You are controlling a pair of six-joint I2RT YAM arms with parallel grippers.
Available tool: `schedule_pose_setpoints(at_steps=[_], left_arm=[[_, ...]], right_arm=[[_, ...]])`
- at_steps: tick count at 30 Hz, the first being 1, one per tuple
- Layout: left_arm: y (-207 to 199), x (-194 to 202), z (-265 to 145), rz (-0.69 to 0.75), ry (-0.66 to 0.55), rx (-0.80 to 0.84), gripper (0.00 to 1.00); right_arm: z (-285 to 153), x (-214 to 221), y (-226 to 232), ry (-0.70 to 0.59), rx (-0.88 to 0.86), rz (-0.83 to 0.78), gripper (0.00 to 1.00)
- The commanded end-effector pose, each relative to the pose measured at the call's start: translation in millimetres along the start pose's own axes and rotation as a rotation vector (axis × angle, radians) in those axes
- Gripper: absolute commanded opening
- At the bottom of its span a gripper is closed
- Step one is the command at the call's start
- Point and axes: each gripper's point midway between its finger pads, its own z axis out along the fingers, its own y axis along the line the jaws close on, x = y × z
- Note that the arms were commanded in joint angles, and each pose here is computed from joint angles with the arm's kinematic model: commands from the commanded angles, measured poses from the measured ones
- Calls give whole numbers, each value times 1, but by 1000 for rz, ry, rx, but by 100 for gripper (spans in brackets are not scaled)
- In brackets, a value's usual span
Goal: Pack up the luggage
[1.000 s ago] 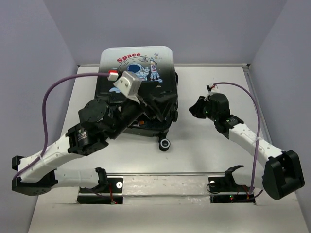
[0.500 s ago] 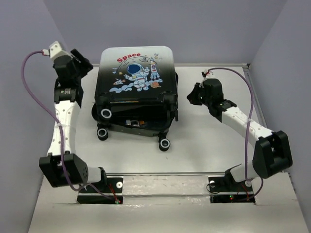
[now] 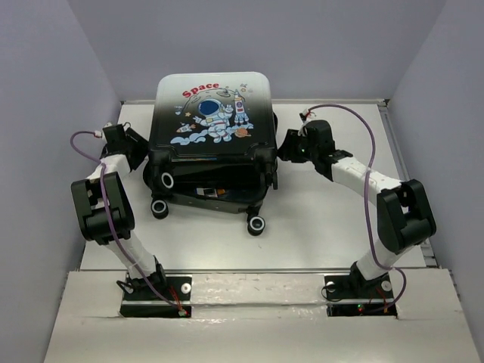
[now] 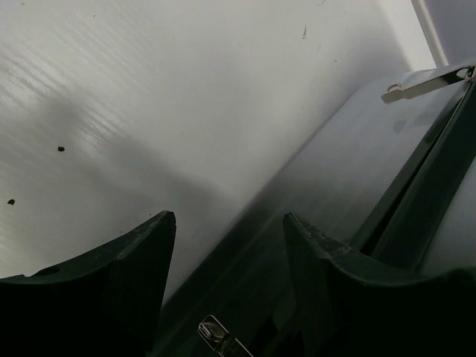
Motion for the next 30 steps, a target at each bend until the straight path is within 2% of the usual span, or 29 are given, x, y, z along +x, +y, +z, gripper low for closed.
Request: schedule_pose_setpoints(at_steps=[1,2,6,7,9,11,12,14,15,16,17,18,19,20,22,24,25,26,27,29,30], left_arm=[[-8,47,-2,-15,130,76,69],[2,62,-3,-24,158,64,68],[-2,90,-29,-22,186,105,67],[-17,92,-44,5,169,146,67],[-11,117,-60,12,203,155,67],[-27,125,-89,26,183,240,67],[-16,146,-97,12,219,241,67],[-25,152,-123,18,194,318,68],[-15,168,-129,12,215,315,68],[-24,164,-145,13,177,364,68],[-19,173,-152,14,191,361,68],[-20,170,-158,20,174,372,68],[-27,156,-172,51,98,408,69],[-30,146,-181,66,60,406,69],[-36,125,-199,97,-40,422,70],[-45,114,-212,131,-83,449,72],[-46,110,-214,142,-94,448,73],[-48,107,-216,157,-102,452,73],[-51,105,-217,168,-107,462,73],[-57,106,-219,186,-93,489,75],[-63,102,-222,203,-104,507,76]], right_arm=[[-12,-5,55,-49,-254,-37,55],[-12,3,63,-31,-289,-42,55],[-16,3,66,-40,-313,-67,55],[-18,3,67,-37,-323,-97,52],[-28,-2,80,-29,-376,-135,49],[-39,-8,88,-35,-410,-186,47],[-51,-15,90,-49,-398,-199,47],[-64,-21,87,-60,-356,-245,47],[-69,-27,78,-74,-288,-249,48],[-86,-32,71,-76,-233,-252,57],[-94,-41,58,-108,-143,-249,66],[-102,-43,51,-116,-93,-250,74],[-119,-43,44,-124,-47,-250,84],[-127,-48,29,-154,45,-245,86],[-146,-47,14,-178,132,-240,86],[-174,-49,3,-235,202,-228,81],[-183,-50,3,-254,208,-215,74],[-190,-46,0,-263,217,-212,73],[-207,-47,9,-298,175,-212,73],[-216,-32,28,-264,48,-254,77],[-217,-13,51,-199,-106,-276,81]])
